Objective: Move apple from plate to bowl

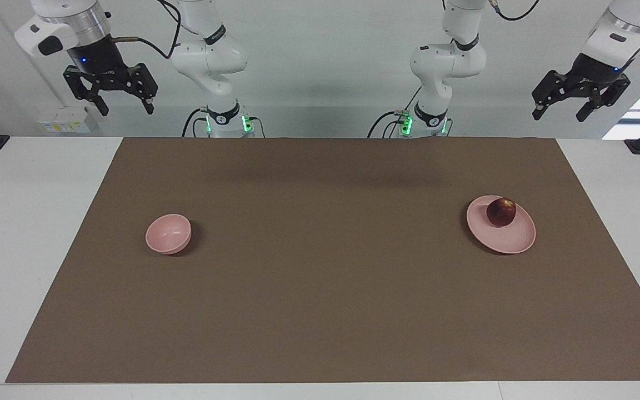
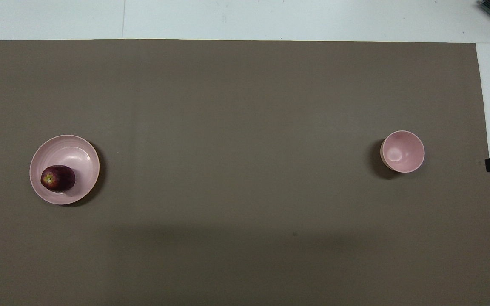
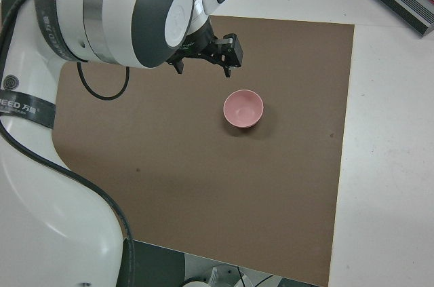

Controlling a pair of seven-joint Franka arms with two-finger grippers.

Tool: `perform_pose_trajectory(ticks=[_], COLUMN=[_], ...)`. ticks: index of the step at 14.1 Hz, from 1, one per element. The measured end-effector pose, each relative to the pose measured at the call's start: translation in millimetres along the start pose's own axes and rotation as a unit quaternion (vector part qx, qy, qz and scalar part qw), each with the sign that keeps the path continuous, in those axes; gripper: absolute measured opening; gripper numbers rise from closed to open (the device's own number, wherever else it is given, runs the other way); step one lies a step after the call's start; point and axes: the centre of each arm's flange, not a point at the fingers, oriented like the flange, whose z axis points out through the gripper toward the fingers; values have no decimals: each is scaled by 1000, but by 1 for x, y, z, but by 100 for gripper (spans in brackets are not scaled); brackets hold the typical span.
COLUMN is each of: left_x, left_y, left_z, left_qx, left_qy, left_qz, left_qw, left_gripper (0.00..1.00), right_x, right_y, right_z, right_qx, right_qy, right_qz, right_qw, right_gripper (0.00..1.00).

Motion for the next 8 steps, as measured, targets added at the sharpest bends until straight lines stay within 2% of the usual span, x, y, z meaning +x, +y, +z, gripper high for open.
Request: perform_pose_trajectory(ticks=[8], left_x=[0], left_y=[10], left_z=[-2], left_qx=[0], left_qy=[2], left_qz=[9], left_qw=[1000], left_gripper=[100], right_x=[0], right_y=[0], right_z=[0], right_qx=[0], right_qy=[0], right_qz=[0], right_qw=[1000], right_gripper=[100])
